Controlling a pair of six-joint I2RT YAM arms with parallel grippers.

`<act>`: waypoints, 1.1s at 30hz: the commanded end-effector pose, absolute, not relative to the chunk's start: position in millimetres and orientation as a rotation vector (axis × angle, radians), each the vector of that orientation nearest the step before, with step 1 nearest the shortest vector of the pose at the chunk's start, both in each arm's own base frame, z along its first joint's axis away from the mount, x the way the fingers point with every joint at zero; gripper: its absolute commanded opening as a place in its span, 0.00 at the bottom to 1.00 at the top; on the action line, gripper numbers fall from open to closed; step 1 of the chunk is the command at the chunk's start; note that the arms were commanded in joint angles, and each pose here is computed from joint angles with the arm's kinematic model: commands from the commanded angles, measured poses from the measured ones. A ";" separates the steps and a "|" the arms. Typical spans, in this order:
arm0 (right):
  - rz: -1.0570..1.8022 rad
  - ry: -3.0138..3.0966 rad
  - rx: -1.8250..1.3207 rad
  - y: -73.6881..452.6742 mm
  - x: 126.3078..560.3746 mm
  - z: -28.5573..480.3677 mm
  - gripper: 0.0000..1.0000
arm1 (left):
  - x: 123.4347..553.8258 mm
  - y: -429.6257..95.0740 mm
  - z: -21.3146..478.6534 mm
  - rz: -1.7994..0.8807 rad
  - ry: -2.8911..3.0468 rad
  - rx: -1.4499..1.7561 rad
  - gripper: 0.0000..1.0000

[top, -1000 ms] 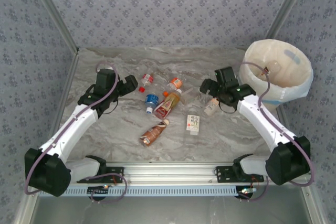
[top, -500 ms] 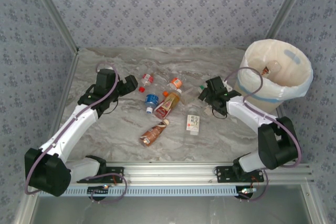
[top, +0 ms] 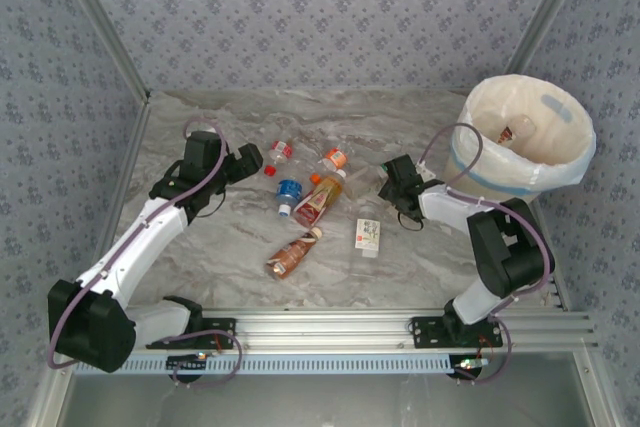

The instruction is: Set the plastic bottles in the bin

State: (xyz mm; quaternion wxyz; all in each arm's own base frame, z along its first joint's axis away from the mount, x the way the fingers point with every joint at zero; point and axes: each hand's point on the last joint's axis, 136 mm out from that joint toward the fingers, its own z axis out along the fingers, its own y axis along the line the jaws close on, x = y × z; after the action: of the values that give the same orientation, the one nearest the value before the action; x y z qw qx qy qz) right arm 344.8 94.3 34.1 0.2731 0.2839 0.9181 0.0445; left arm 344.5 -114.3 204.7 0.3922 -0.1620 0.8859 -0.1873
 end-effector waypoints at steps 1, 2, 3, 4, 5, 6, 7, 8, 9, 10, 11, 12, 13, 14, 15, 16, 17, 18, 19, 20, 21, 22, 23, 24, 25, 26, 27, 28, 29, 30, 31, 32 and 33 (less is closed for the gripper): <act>0.075 2.458 0.787 87.6 340.8 23.4 0.77 | 344.5 -108.4 204.6 -0.451 2.256 -0.435 0.99; 0.065 2.459 0.784 86.2 339.5 23.1 0.76 | 344.6 -108.6 205.7 -0.452 2.254 -0.436 1.00; 0.062 2.457 0.781 85.5 339.1 24.4 0.74 | 344.8 -108.5 207.2 -0.453 2.251 -0.435 0.99; 0.062 2.455 0.772 85.2 338.6 26.1 0.72 | 344.5 -108.1 206.8 -0.452 2.253 -0.436 0.99; 0.064 2.450 0.759 85.4 338.4 29.3 0.70 | 344.5 -107.8 207.5 -0.451 2.251 -0.437 0.99; 0.064 2.445 0.746 85.9 337.4 32.7 0.69 | 344.8 -107.4 208.8 -0.450 2.248 -0.437 1.00; 0.060 2.436 0.735 85.5 337.1 36.8 0.68 | 344.8 -107.2 208.2 -0.448 2.250 -0.436 0.99; 0.058 2.426 0.716 86.3 336.6 43.0 0.68 | 344.9 -107.3 208.9 -0.447 2.248 -0.436 1.00; 0.055 2.415 0.693 86.9 336.0 49.2 0.68 | 344.9 -107.4 207.9 -0.447 2.251 -0.439 0.99; 0.053 2.403 0.666 88.1 335.4 55.6 0.68 | 345.0 -107.4 207.6 -0.447 2.252 -0.439 0.99; 0.058 2.389 0.634 90.6 334.9 63.1 0.67 | 345.1 -107.5 208.1 -0.448 2.251 -0.441 0.99; 0.065 2.372 0.602 93.4 335.0 71.8 0.66 | 345.5 -107.9 208.4 -0.451 2.251 -0.441 0.99; 0.065 2.358 0.562 95.4 334.3 79.7 0.65 | 345.7 -107.6 208.3 -0.449 2.252 -0.443 1.00; 0.062 2.337 0.536 96.8 334.5 88.6 0.63 | 345.9 -108.2 209.1 -0.452 2.250 -0.440 0.99; 0.066 2.313 0.507 98.9 334.3 98.9 0.62 | 346.2 -108.2 208.9 -0.453 2.250 -0.443 0.99; 0.067 2.293 0.473 100.7 333.6 108.1 0.62 | 346.1 -108.2 209.2 -0.452 2.251 -0.441 0.99; 0.077 2.270 0.454 102.3 333.2 118.0 0.61 | 346.4 -108.4 209.2 -0.452 2.251 -0.441 0.99; 0.092 2.241 0.435 103.6 333.4 129.8 0.60 | 346.5 -108.7 209.6 -0.454 2.250 -0.440 1.00; 0.115 2.211 0.416 105.2 333.8 142.3 0.60 | 347.1 -108.9 209.9 -0.454 2.250 -0.438 0.99; 0.136 2.187 0.400 106.8 333.7 152.6 0.59 | 347.2 -109.3 209.8 -0.455 2.251 -0.438 1.00; 0.163 2.160 0.372 109.3 334.0 165.5 0.59 | 347.3 -109.3 209.5 -0.455 2.252 -0.438 0.99; 0.196 2.130 0.350 112.4 334.4 179.4 0.58 | 347.6 -109.8 209.4 -0.456 2.254 -0.436 0.99; 0.209 2.111 0.311 114.8 334.3 190.7 0.58 | 347.9 -110.0 209.6 -0.457 2.254 -0.434 0.99; 0.231 2.088 0.276 117.8 333.9 204.2 0.57 | 348.0 -110.2 209.2 -0.457 2.255 -0.434 0.99; 0.249 2.064 0.250 120.0 333.6 218.2 0.56 | 348.3 -110.6 209.3 -0.458 2.256 -0.433 1.00; 0.261 2.045 0.219 121.9 332.9 229.9 0.56 | 348.5 -110.6 208.6 -0.457 2.258 -0.434 0.99; 0.275 2.019 0.187 124.0 332.5 245.0 0.56 | 348.7 -110.6 208.1 -0.456 2.259 -0.435 0.99; 0.285 1.997 0.154 125.7 331.4 258.9 0.56 | 349.3 -110.8 208.7 -0.458 2.257 -0.435 0.99; 0.295 1.979 0.127 127.6 330.6 271.2 0.56 | 349.5 -110.9 208.5 -0.458 2.257 -0.434 1.00; 0.296 1.958 0.092 129.0 329.6 285.9 0.56 | 349.9 -111.4 207.5 -0.458 2.260 -0.434 0.99; 0.296 1.942 0.065 129.6 328.8 298.1 0.56 | 350.2 -111.5 206.8 -0.457 2.262 -0.434 0.99; 0.299 1.929 0.048 129.8 328.7 309.9 0.56 | 350.6 -111.7 206.6 -0.457 2.262 -0.433 1.00; 0.305 1.916 0.035 128.9 329.2 323.2 0.55 | 351.0 -112.1 205.8 -0.458 2.265 -0.433 1.00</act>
State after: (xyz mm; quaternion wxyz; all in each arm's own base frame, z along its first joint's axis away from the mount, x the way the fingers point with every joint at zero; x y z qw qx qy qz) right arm 333.7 126.7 281.8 0.5395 0.0644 0.8294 0.1299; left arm 344.0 -111.8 192.5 0.3754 -0.1657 0.8950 -0.1747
